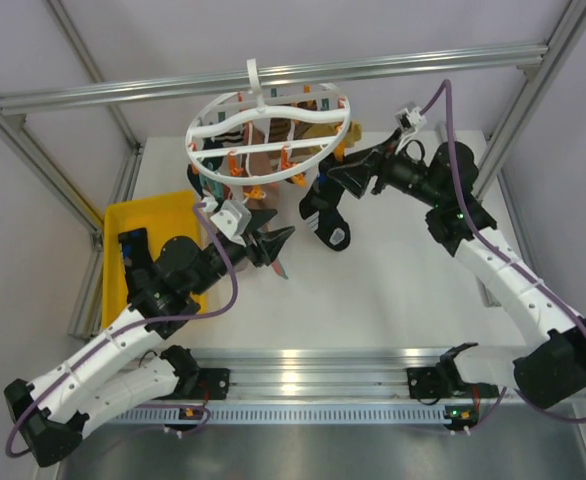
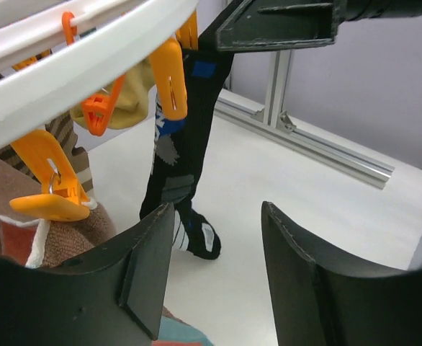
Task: Clip the socks to the hanger
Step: Open the clamp at the hanger.
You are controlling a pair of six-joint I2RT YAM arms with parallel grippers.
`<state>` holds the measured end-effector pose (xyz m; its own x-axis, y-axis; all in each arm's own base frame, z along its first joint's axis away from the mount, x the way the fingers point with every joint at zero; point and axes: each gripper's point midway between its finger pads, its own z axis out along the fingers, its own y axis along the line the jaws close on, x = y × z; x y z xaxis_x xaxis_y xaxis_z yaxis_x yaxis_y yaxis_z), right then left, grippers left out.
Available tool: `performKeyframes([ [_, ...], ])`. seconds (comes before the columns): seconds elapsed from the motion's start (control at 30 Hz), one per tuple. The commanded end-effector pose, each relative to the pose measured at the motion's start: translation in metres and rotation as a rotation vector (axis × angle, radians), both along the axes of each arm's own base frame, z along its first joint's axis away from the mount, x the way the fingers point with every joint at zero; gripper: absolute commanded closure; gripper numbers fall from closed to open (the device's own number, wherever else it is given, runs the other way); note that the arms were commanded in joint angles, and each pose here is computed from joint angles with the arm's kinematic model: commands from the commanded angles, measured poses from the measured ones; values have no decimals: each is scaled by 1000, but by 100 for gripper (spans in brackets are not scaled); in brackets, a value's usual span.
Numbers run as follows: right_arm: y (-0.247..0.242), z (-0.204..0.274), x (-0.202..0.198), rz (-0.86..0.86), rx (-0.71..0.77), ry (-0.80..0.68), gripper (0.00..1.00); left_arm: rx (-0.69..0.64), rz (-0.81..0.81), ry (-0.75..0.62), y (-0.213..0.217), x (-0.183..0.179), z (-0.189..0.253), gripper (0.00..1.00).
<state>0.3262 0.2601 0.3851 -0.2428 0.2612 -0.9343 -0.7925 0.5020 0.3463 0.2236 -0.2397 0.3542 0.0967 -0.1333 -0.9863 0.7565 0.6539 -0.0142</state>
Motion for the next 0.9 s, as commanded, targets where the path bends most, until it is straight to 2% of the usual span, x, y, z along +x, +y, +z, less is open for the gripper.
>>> performKeyframes([
  [0.0,-16,37,-27,4,-31,-144,26,-25,9,-128,-1,4,28,43],
  [0.03,-19,33,-30,-3,-45,-131,20,-22,13,-127,-2,7,28,43],
  [0.1,-26,35,-39,-19,-68,-151,15,-21,15,-130,-3,8,29,43],
  [0.17,-30,40,-47,-20,-73,-181,15,-25,8,-135,-4,6,29,43],
  [0.47,-19,49,-69,73,-44,-209,31,-53,9,-109,-1,4,30,44],
  [0.6,-9,44,-71,89,-35,-197,38,-64,8,-123,5,-3,39,49],
  [0.7,-2,37,-68,96,-32,-179,41,-59,-17,-111,8,-12,40,53],
  [0.87,7,28,-66,110,-28,-155,42,-76,-65,-66,17,-18,42,53],
])
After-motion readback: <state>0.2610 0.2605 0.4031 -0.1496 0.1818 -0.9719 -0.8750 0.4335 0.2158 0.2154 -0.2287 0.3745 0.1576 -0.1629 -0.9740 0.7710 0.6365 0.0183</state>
